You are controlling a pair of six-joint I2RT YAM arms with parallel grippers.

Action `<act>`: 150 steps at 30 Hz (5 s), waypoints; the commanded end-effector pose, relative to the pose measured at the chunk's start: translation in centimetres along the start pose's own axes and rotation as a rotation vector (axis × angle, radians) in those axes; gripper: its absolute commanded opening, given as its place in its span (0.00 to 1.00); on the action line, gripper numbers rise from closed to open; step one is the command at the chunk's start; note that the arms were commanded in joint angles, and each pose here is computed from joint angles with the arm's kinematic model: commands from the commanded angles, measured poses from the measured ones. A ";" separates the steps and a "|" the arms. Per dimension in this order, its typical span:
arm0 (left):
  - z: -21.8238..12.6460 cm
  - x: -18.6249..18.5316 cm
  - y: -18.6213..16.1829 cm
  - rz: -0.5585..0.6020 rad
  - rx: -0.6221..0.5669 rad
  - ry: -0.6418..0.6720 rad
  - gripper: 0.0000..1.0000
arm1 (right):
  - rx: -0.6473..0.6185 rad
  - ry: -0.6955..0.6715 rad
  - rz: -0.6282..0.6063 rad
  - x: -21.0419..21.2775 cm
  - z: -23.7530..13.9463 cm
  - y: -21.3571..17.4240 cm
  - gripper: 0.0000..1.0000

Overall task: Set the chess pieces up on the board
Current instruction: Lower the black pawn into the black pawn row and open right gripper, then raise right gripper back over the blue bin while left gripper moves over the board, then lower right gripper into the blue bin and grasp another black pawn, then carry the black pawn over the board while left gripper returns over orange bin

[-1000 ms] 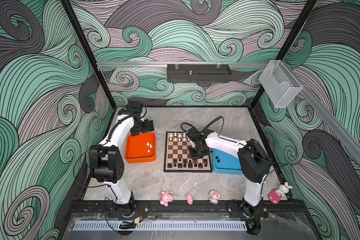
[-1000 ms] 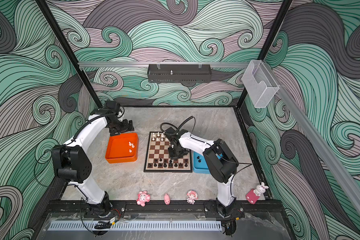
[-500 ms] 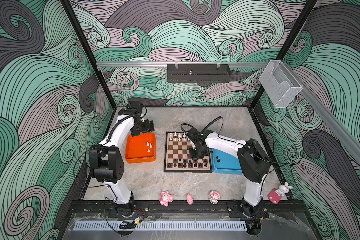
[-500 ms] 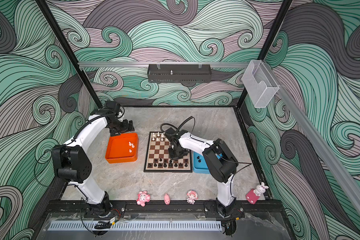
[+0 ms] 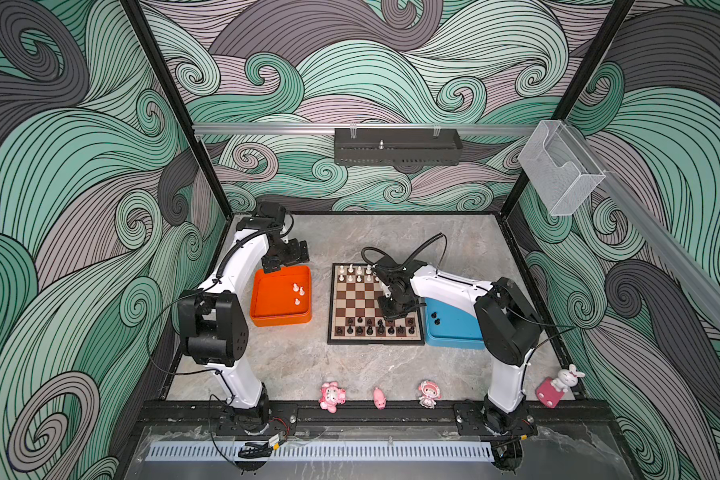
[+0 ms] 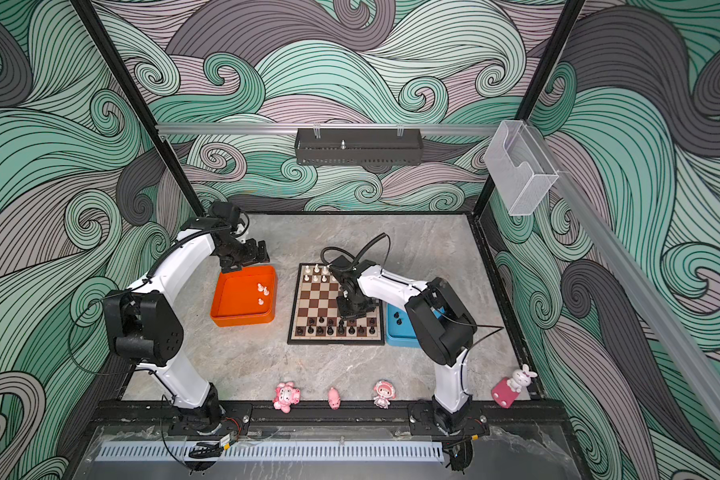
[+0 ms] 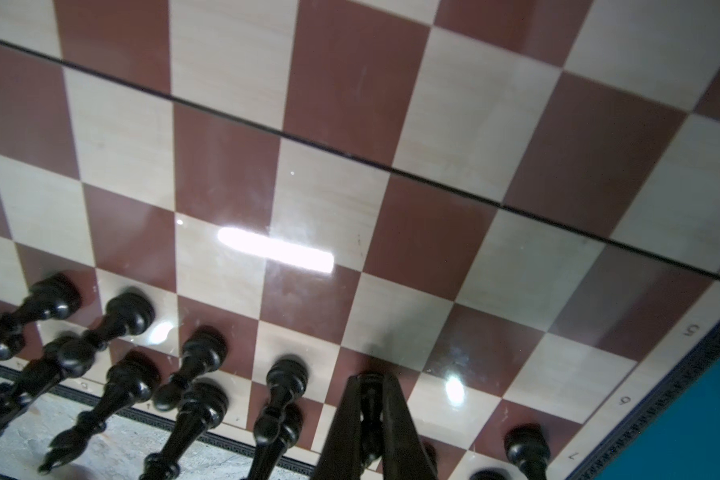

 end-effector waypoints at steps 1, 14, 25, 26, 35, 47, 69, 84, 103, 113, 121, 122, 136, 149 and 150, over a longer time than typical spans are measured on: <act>0.2 0.3 -0.1 -0.018 0.007 -0.008 0.96 | 0.042 -0.009 0.008 0.0 0.6 -1.1 0.10; 0.2 0.2 0.0 -0.021 0.008 -0.013 0.96 | -0.010 -0.013 -0.002 0.2 -1.6 -0.6 0.19; -0.1 0.0 0.2 -0.018 0.001 -0.022 0.96 | -0.091 -0.008 -0.008 0.4 -4.2 0.5 0.30; -0.1 0.0 0.2 -0.018 0.001 -0.022 0.96 | -0.099 0.000 -0.003 0.4 -4.6 0.8 0.31; -1.0 -0.2 0.4 -0.008 -0.011 -0.035 0.96 | -0.211 0.050 0.087 -2.7 -8.8 2.6 0.39; -2.3 -1.1 0.1 0.024 -0.050 -0.020 0.96 | -0.328 0.049 0.260 -10.4 -12.5 1.7 0.81; 0.9 -18.1 -6.5 0.608 0.037 -0.194 0.98 | -0.075 0.001 0.422 -17.0 -5.7 -6.1 0.80; 1.3 -18.5 -6.8 0.619 0.040 -0.174 0.99 | -0.041 0.033 0.412 -15.8 -2.8 -5.6 0.69; 1.3 -17.6 -6.2 0.581 0.025 -0.121 0.98 | -0.045 0.030 0.405 -15.2 -1.7 -3.8 0.36; 1.6 -17.0 -6.2 0.560 0.031 -0.111 0.99 | -0.037 -0.008 0.388 -15.1 -1.4 -3.8 0.26; 1.6 -16.5 -6.1 0.546 0.034 -0.107 0.99 | -0.025 -0.023 0.376 -15.0 -0.9 -3.9 0.23; 1.7 -16.5 -6.1 0.542 0.035 -0.107 0.99 | -0.026 -0.024 0.375 -14.9 -0.9 -3.8 0.22; 1.8 -15.9 -5.9 0.520 0.038 -0.106 0.99 | -0.037 -0.036 0.353 -14.6 -1.4 -3.6 0.13; 1.5 -13.9 -4.2 0.458 0.017 -0.086 0.99 | -0.077 -0.073 0.313 -14.4 -4.1 -3.1 0.10; 1.6 -13.7 -4.0 0.444 0.019 -0.094 0.99 | -0.082 -0.078 0.307 -14.4 -4.4 -3.0 0.10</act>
Point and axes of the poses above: each gripper's point midway between its finger pads, its own z axis out along the fingers, its own x axis along the line the jaws close on, y = z × x, the point moved 7 cm from there along -z, back along the fingers, and after that the axes turned 1 degree about z, right-handed, at the moved point
